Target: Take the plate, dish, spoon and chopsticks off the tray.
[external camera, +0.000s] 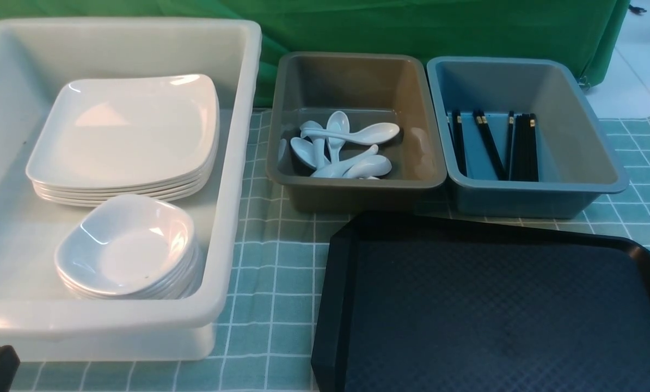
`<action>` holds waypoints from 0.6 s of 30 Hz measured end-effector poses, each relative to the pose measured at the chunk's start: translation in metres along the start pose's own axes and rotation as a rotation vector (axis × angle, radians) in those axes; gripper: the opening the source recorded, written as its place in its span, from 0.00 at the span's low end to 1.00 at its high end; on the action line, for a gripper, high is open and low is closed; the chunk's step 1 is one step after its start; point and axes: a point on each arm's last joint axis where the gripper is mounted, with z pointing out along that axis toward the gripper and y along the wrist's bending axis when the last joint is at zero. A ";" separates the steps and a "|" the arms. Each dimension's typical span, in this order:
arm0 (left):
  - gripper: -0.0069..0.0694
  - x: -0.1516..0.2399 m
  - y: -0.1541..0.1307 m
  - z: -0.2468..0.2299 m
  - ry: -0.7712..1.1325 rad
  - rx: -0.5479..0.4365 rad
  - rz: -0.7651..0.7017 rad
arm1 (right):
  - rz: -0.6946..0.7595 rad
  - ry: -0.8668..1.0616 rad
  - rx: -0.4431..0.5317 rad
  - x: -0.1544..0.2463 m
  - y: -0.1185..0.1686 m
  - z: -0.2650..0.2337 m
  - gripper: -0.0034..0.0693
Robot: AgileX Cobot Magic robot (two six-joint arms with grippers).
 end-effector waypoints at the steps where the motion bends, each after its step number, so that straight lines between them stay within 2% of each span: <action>1: 0.11 0.000 0.000 0.000 0.000 0.000 0.000 | -0.016 0.049 -0.006 0.021 0.003 0.005 0.37; 4: 0.11 0.000 0.000 0.000 0.000 0.000 -0.001 | -0.033 0.128 -0.044 0.068 0.011 0.010 0.37; 18: 0.11 0.000 0.000 0.000 -0.001 0.000 0.000 | -0.057 0.065 -0.073 0.071 0.013 0.006 0.38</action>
